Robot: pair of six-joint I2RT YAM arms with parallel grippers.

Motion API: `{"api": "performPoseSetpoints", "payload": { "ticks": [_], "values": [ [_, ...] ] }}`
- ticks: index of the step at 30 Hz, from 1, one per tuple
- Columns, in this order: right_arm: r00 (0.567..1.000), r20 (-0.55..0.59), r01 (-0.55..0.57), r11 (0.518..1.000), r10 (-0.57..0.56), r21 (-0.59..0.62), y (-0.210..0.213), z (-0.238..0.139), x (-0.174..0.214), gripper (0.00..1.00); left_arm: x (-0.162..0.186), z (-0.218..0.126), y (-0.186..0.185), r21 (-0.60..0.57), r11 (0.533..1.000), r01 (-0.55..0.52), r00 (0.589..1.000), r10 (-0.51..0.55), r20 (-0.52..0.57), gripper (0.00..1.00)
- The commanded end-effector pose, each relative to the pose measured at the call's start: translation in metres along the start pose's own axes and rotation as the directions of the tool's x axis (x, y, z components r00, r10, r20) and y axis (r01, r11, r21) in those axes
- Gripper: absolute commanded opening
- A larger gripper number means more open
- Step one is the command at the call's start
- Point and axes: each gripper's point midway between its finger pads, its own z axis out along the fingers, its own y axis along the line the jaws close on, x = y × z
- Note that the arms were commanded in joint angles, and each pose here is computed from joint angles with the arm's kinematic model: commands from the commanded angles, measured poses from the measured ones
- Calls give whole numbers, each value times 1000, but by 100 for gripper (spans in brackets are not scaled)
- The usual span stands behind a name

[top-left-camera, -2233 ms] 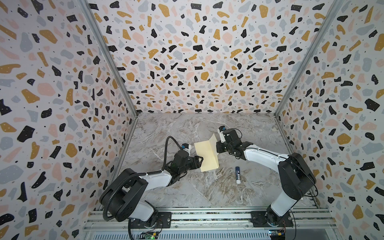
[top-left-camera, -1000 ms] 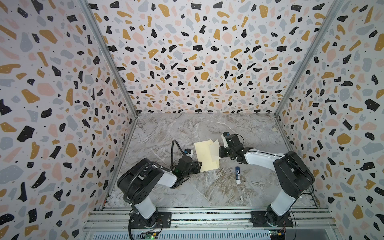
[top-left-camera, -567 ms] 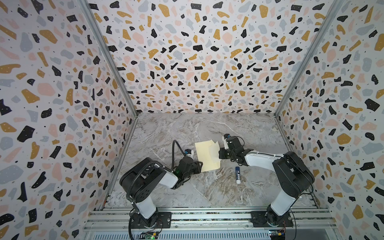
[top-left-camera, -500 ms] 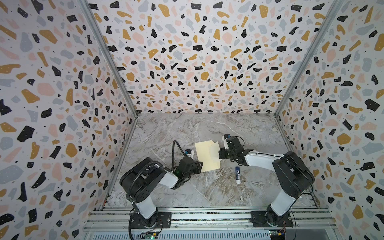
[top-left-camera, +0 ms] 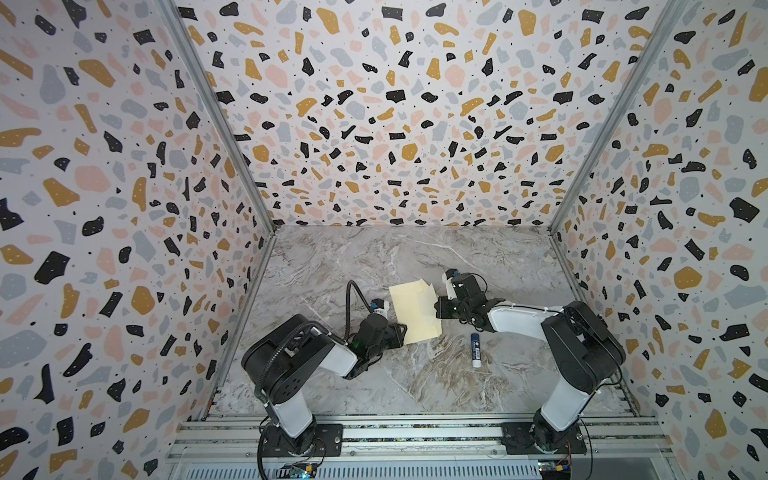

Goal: Place the letter into the envelope and seal it

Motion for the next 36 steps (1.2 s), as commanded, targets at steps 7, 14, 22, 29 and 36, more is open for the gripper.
{"api": "performPoseSetpoints", "payload": {
  "ticks": [7, 14, 22, 29, 36],
  "values": [
    [998, -29, 55, 998, -56, -36, 8, 6, 2, 0, 8, 7, 6, -34, 999, -25, 999, 24, -35, 29],
    [996, -47, 70, 996, -72, -57, 12, 11, 5, 0, 9, 9, 6, -39, 999, -33, 999, 32, -43, 29],
    [996, -56, 70, 995, -74, -75, 17, 17, 6, 0, 11, 10, 7, -41, 998, -39, 998, 37, -52, 29],
    [997, -62, 44, 995, -50, -92, 20, 20, 9, 0, 11, 10, 7, -40, 998, -40, 998, 38, -52, 30],
    [997, -72, 22, 994, -30, -107, 24, 22, 12, 0, 11, 12, 6, -38, 999, -39, 998, 37, -55, 30]
  ]
}}
